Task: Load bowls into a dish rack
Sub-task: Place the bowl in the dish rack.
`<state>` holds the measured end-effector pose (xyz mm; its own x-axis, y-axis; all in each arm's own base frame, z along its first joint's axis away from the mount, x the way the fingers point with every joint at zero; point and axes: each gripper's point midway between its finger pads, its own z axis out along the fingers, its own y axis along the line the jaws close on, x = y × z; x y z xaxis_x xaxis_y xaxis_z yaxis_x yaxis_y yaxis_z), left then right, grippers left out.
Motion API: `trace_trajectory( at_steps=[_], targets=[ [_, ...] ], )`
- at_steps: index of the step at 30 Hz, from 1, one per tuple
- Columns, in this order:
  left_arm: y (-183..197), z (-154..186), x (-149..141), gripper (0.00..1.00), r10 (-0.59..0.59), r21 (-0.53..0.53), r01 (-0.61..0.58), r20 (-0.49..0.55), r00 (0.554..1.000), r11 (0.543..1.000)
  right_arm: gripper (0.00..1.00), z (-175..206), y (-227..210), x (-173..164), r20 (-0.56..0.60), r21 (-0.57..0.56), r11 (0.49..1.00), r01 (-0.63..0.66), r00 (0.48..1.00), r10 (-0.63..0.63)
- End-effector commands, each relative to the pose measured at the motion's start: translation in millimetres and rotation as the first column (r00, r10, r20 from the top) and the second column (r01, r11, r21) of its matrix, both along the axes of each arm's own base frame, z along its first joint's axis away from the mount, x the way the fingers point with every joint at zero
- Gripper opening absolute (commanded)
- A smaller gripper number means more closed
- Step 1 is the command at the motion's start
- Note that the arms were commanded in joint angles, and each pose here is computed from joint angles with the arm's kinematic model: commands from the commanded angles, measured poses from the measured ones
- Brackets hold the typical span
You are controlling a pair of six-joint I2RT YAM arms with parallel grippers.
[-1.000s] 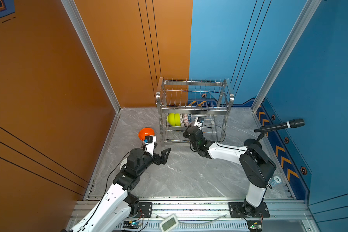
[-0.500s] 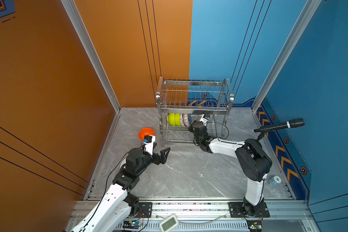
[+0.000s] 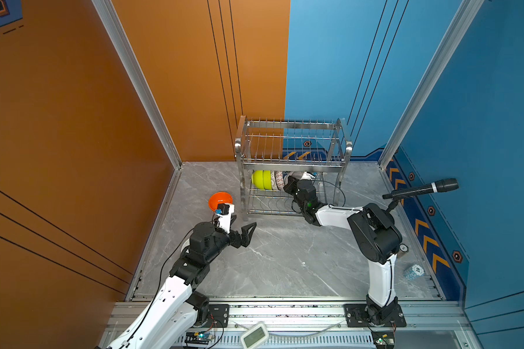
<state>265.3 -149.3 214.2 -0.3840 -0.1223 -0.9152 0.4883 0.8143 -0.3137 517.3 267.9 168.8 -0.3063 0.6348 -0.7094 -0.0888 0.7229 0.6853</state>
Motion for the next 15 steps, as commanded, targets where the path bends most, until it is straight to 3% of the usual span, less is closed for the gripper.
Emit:
trace_trajectory(
  at_steps=[1,15],
  targets=[
    [0,3,-2,0.98,-0.021,0.006,0.021,0.017,1.000,1.000,0.00,37,11,7,0.123,0.121,0.988,-0.093,0.989,0.078],
    [-4,4,-4,0.98,-0.052,0.001,0.052,0.018,0.998,0.999,0.00,26,5,29,0.139,0.265,0.939,-0.220,0.972,0.189]
  ],
)
